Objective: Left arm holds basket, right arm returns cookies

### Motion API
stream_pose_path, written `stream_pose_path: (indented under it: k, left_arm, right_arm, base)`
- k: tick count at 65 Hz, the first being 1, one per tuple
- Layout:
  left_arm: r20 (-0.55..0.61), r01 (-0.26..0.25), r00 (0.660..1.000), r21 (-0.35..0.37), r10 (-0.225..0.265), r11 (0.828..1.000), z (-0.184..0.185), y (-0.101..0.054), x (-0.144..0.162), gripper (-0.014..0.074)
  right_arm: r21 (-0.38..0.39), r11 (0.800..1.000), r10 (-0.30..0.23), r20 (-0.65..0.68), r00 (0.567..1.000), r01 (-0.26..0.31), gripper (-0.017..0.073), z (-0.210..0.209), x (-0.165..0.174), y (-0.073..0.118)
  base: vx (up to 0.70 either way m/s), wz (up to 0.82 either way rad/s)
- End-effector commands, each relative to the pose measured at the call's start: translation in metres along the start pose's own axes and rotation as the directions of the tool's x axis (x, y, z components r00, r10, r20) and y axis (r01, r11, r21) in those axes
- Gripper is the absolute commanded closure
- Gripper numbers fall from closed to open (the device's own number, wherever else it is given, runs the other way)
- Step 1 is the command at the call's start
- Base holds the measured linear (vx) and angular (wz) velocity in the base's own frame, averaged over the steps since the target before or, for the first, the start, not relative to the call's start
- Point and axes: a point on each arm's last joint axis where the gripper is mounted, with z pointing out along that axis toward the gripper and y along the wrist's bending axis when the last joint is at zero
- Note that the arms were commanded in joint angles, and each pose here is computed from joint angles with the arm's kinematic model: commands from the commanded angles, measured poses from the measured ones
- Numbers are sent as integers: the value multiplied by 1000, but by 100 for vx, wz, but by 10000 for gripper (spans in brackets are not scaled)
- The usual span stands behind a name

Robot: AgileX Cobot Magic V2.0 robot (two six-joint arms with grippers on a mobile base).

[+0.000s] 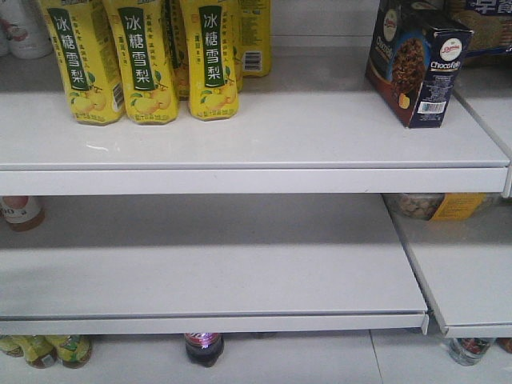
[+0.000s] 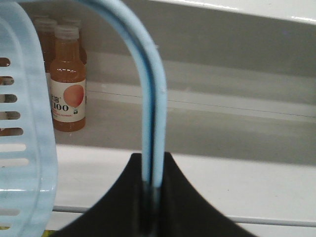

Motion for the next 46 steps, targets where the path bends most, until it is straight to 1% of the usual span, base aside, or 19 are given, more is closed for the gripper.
stream_pose_path:
  k: [1, 6, 7, 13, 15, 20, 27, 33, 46]
  left_arm:
    - [154, -39, 988, 33, 34, 999, -5, -5, -20, 596]
    - [158, -51, 986, 39, 44, 998, -5, -5, -20, 596]
    - [160, -63, 986, 39, 56, 997, -5, -5, -20, 596]
    - [160, -86, 984, 46, 77, 995, -5, -6, -20, 596]
    - [161, -105, 982, 44, 96, 993, -5, -6, -20, 596]
    - [162, -122, 980, 43, 114, 992, -5, -7, -20, 596]
    - [162, -125, 980, 42, 117, 991, -5, -7, -20, 596]
    - [160, -111, 982, 44, 103, 993, -5, -7, -20, 596]
    - [151, -112, 983, 44, 105, 993, -5, -6, -19, 596]
  right_arm:
    - [-7, 1000, -22, 92, 996, 22, 570, -2, -15, 1]
    - [-7, 1000, -22, 92, 996, 22, 570, -2, -15, 1]
    - [-7, 1000, -22, 92, 996, 22, 570, -2, -15, 1]
    - [-7, 1000, -22, 92, 996, 22, 570, -2, -15, 1]
    - [-7, 1000, -22, 92, 996, 22, 570, -2, -15, 1]
    - [-7, 1000, -22, 92, 996, 22, 570, -2, -15, 1]
    - [-7, 1000, -22, 92, 996, 22, 570, -2, -15, 1]
    - [-7, 1000, -22, 92, 996, 22, 570, -2, -15, 1]
    - [-7, 1000, -22, 92, 996, 22, 570, -2, -15, 1]
  base:
    - [0, 0]
    - [0, 0]
    - [0, 0]
    - [0, 0]
    - [0, 0]
    - [0, 0]
    - [0, 0]
    - [0, 0]
    - [0, 0]
